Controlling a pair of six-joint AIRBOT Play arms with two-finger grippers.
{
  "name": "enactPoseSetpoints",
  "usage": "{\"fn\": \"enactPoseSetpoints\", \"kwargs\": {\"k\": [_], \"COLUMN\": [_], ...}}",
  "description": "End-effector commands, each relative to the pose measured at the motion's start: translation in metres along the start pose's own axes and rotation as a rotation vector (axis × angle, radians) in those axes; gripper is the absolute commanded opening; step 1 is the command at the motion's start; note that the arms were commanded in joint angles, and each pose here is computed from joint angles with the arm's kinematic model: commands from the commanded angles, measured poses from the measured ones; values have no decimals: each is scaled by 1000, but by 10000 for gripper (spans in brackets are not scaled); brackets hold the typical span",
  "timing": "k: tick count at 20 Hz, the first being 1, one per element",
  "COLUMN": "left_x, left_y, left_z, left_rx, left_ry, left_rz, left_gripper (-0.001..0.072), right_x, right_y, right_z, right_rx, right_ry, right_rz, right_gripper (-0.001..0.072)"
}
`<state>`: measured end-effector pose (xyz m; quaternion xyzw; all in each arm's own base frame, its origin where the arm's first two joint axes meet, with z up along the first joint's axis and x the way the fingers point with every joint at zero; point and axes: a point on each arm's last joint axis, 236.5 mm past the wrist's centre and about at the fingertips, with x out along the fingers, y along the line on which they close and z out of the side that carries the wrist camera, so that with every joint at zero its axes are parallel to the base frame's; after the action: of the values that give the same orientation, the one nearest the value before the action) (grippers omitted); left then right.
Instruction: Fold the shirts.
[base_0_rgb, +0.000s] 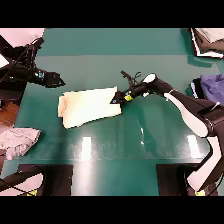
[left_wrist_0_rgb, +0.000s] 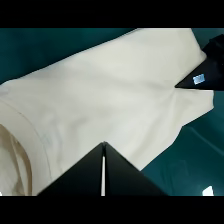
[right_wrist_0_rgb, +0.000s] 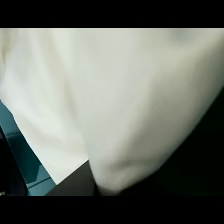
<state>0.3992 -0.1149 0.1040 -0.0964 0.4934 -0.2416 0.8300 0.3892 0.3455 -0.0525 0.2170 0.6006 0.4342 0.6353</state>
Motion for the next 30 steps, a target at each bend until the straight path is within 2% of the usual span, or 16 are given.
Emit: {"fn": "enactPoseSetpoints", "kwargs": {"k": [1,5,8,12,15,19,22,26,30], "left_x": [0,10,24,36,42,44,45,45,45], "left_y": [-2,-30,-67,-112,-137,-149,-148,-148,-148], "left_z": [-3,-6,5,18,13,8,10,11,10], "left_rx": [-9,-1,72,149,192,203,168,168,168], "left_ry": [13,29,-21,-101,-103,-96,-98,-101,-100], "left_rz": [-6,-46,-81,-124,-155,-171,-170,-169,-169], "left_gripper": [25,25,25,25,25,25,25,25,25], "right_x": [-37,-170,-295,-436,-512,-570,-593,-634,-659], "right_y": [11,-31,-83,-146,-186,-208,-195,-129,-80], "right_z": [25,54,57,31,5,-11,-4,23,24], "right_rx": [-85,-92,5,159,245,280,210,62,-31], "right_ry": [-78,-270,-469,-742,-906,-1054,-1085,-1157,-1161], "right_rz": [-25,-233,-418,-568,-671,-777,-825,-819,-834], "right_gripper": [22,22,22,21,21,20,20,20,20]}}
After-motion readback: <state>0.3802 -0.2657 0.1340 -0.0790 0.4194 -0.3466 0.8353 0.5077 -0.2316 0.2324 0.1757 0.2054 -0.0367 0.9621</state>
